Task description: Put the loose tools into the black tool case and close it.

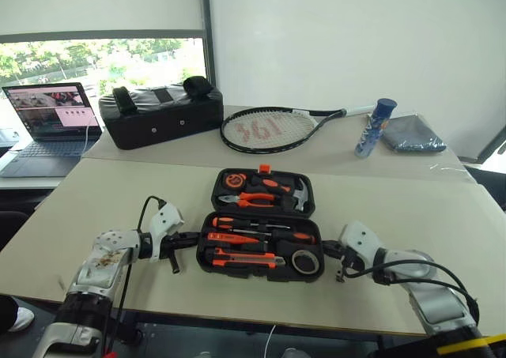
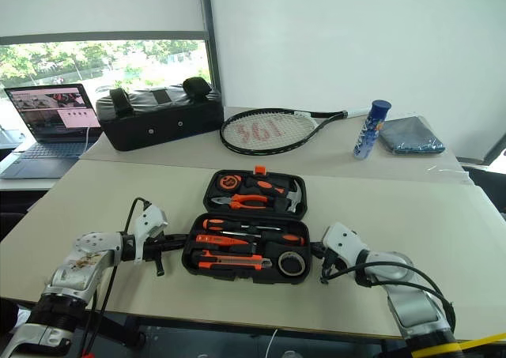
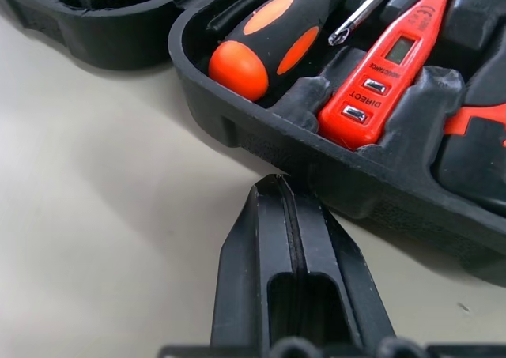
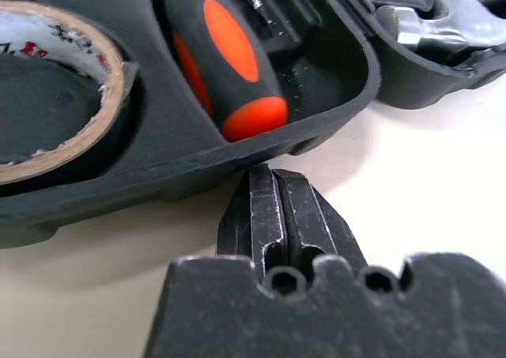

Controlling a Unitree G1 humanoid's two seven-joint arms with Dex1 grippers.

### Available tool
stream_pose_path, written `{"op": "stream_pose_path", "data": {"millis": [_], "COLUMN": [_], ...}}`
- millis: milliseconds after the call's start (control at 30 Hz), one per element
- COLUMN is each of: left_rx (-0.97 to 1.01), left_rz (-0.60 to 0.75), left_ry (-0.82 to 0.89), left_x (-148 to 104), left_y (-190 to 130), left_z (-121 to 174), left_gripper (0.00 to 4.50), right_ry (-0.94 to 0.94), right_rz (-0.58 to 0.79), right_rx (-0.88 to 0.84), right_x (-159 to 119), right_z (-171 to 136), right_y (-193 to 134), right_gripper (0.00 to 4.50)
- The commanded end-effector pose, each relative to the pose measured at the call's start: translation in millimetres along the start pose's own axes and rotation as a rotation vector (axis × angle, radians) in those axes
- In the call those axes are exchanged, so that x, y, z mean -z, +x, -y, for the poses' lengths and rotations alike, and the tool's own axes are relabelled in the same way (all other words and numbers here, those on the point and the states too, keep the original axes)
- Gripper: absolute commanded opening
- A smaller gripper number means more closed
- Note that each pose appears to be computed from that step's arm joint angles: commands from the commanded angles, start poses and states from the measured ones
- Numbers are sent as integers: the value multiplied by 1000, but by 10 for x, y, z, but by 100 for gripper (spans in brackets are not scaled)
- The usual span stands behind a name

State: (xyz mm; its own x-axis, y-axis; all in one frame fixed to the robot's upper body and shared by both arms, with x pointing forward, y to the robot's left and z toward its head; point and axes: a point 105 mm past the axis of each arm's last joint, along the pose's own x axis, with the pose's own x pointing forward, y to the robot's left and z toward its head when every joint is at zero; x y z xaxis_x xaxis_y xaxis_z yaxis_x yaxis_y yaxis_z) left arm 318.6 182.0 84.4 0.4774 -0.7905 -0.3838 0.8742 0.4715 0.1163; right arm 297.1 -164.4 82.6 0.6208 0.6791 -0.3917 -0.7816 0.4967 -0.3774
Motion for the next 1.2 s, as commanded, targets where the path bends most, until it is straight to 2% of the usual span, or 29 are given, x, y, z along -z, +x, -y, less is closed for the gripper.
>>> {"op": "stream_pose_path", "data": {"millis": [33,300,433,533,633,667,800,833,867,900,933,967,1033,1200], "left_rx": [80,40,-95,-136,-104,-104,-120,-111,-110,-118,-125,-139,-152,-143], "left_rz": [15,-35,-30,28,-12,-26,-27,-45,-80,-93,-101,-111,-149,-206], "left_ry": [-4,-54,-96,-180,-224,-236,-406,-443,-448,-459,-487,-536,-599,-633], "left_x": [-15,195,247,153,53,37,-182,-240,-292,-342,-410,-471,-556,-614], "left_y": [5,-190,-301,-368,-460,-483,-540,-536,-517,-492,-447,-380,-251,-59], "left_z": [226,456,289,136,14,-19,-239,-262,-287,-323,-362,-414,-463,-471], "left_gripper": [1,1,1,1,75,94,258,293,341,354,382,422,422,422], "right_ry": [-1,40,28,73,99,119,318,368,411,437,481,561,683,794], "right_rz": [65,19,4,3,34,41,84,59,-25,-107,-135,-157,-185,-268], "right_rx": [-115,-133,-34,-6,-19,-30,-46,-20,12,31,34,52,72,134], "right_x": [-189,-102,-12,12,-119,-156,-410,-439,-405,-366,-391,-422,-503,-547], "right_z": [-322,-625,-459,-296,-113,-94,26,85,148,189,240,327,459,625], "right_y": [9,-157,-307,-429,-533,-549,-562,-550,-532,-525,-507,-471,-382,-233], "right_gripper": [0,0,0,0,85,101,254,291,334,347,380,394,394,394]}}
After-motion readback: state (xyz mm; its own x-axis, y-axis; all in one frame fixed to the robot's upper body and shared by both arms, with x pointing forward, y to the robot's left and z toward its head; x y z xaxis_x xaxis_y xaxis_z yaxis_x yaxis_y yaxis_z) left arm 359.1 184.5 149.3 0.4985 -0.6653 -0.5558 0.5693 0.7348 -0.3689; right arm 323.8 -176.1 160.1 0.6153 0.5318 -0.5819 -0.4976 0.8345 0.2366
